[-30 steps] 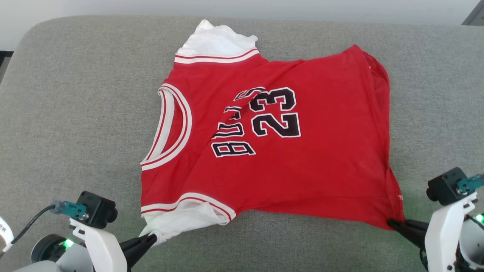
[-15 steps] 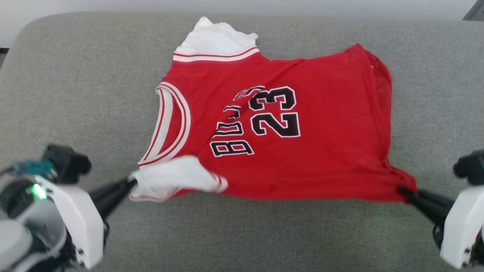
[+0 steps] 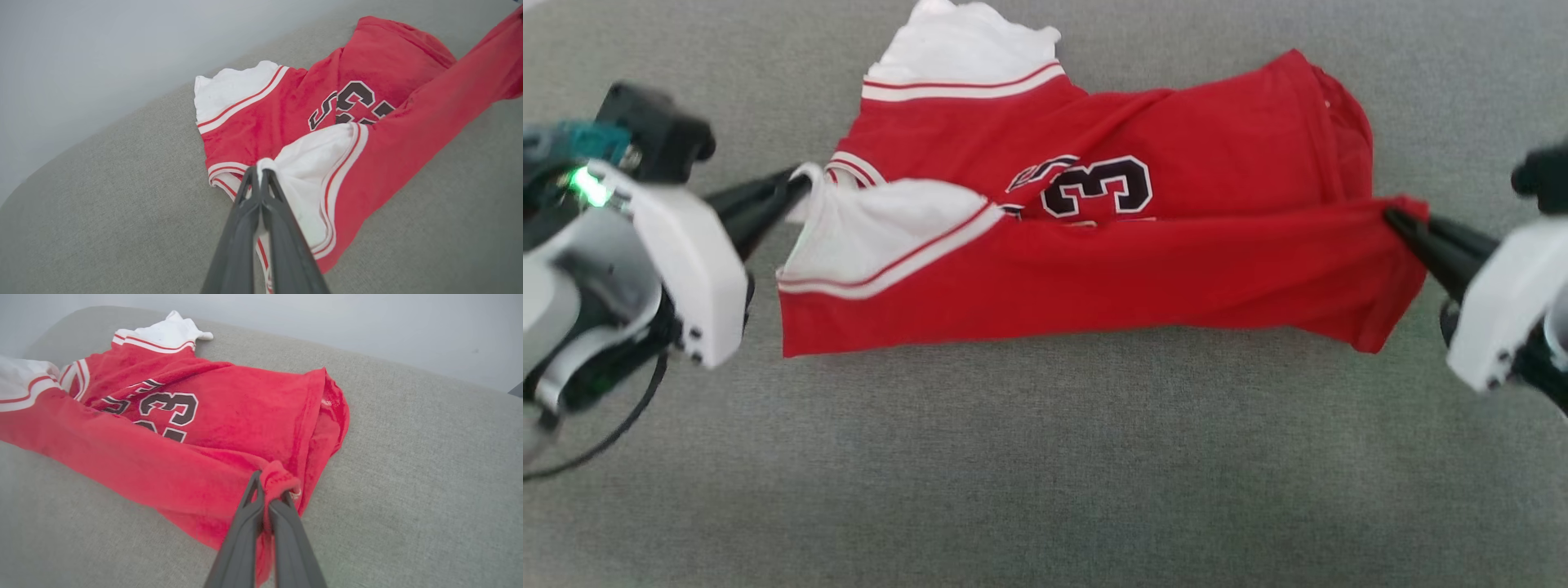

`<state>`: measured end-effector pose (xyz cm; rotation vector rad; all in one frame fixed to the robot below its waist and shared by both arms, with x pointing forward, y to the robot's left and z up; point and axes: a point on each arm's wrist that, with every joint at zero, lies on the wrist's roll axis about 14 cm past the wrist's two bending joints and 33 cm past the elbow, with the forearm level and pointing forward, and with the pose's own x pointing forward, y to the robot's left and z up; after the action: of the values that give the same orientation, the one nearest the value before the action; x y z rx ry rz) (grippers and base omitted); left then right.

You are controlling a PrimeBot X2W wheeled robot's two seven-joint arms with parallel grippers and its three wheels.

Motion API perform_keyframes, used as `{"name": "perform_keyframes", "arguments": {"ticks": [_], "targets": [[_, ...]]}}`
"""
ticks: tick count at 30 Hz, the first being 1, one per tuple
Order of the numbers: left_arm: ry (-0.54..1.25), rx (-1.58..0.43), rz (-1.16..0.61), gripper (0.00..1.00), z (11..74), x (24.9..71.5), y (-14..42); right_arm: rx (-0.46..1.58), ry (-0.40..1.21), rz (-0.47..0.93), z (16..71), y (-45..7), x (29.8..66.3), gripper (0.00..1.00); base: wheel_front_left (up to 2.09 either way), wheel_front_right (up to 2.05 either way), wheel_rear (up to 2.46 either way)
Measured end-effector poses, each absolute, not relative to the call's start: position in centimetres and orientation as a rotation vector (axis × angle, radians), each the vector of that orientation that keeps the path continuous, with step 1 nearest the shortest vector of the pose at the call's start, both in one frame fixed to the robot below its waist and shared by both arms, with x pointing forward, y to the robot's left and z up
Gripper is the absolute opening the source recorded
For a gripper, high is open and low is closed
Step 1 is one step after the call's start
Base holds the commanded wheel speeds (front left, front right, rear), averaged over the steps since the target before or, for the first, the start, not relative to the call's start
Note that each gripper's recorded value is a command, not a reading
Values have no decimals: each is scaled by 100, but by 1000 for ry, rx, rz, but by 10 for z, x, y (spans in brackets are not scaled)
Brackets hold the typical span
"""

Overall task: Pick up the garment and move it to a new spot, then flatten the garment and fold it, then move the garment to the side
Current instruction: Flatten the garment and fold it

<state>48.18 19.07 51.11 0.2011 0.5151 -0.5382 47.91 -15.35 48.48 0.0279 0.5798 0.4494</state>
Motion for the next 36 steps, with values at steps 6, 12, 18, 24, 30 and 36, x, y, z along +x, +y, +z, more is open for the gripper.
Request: {"name": "perform_keyframes", "arguments": {"ticks": [6,12,18,24,30,36], "targets": [[545,206,-540,0,486,517,187,22,606,404,463,-158,511,0,0,0,0],[656,164,-499,0,444,529,191,10,665,396,435,-153,525,0,0,0,0],[771,96,-441,54,414,527,198,-1,685,407,422,-147,532,81,0,0,0],[808,62,-395,100,419,528,208,4,635,376,430,-157,542,100,0,0,0],[813,63,-368,100,435,523,221,18,490,351,462,-165,551,100,0,0,0],[796,74,-365,100,452,511,221,63,337,313,491,-175,545,100,0,0,0]]}}
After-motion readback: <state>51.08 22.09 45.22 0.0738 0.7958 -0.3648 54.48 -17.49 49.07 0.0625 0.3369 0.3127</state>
